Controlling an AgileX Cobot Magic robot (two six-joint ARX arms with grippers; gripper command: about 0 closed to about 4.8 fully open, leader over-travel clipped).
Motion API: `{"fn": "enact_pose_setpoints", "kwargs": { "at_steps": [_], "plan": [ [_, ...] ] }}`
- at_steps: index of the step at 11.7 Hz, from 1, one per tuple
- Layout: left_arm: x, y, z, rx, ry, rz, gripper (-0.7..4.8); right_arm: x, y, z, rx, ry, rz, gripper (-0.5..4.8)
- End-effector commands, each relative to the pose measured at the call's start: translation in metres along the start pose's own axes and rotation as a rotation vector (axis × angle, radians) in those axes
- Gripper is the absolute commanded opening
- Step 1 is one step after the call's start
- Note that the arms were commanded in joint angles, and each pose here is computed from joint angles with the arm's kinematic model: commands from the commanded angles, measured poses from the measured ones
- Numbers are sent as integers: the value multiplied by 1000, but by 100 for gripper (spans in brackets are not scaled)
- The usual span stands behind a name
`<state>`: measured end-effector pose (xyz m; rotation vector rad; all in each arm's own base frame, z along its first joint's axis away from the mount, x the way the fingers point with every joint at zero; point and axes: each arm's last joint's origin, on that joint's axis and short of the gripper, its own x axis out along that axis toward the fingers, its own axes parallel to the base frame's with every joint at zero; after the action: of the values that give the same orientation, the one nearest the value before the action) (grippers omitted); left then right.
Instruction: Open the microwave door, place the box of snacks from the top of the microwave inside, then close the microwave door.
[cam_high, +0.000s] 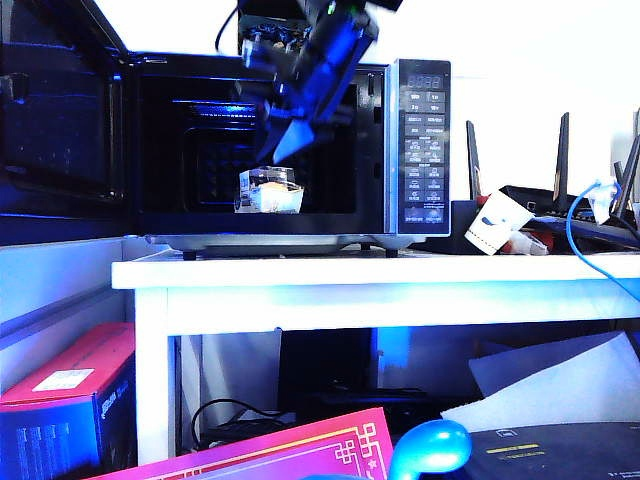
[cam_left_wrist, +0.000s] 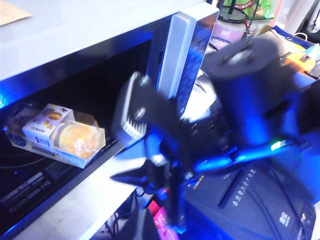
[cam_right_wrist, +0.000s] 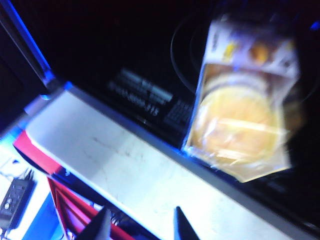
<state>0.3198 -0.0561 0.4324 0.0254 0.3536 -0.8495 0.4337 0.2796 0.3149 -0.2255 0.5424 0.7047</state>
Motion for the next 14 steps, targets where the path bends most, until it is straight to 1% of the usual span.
{"fn": "enact_pose_setpoints", "kwargs": {
  "at_steps": [1, 2, 5, 7, 10, 12, 14],
  "plan": [
    [-1, -1, 3, 15, -19, -6, -5, 12, -2, -2, -4, -31, -29, 169],
    [-1, -1, 3, 16, -20, -5, -5, 18, -4, -5, -4, -33, -73, 169],
    [-1, -1, 4, 18, -23, -6, -5, 35, -9, -13, -2, -46, -113, 169],
    [-2, -2, 4, 19, -25, -15, -5, 46, -13, -19, -1, -57, -167, 169],
    [-2, -2, 4, 19, -26, -22, -5, 59, -15, -18, -17, -156, -182, 169],
    [-2, -2, 4, 20, -27, -24, -5, 65, -17, -17, -34, -222, -215, 169],
    [-2, -2, 4, 20, -28, -27, -5, 73, -24, -20, -31, -269, -226, 169]
  ]
}}
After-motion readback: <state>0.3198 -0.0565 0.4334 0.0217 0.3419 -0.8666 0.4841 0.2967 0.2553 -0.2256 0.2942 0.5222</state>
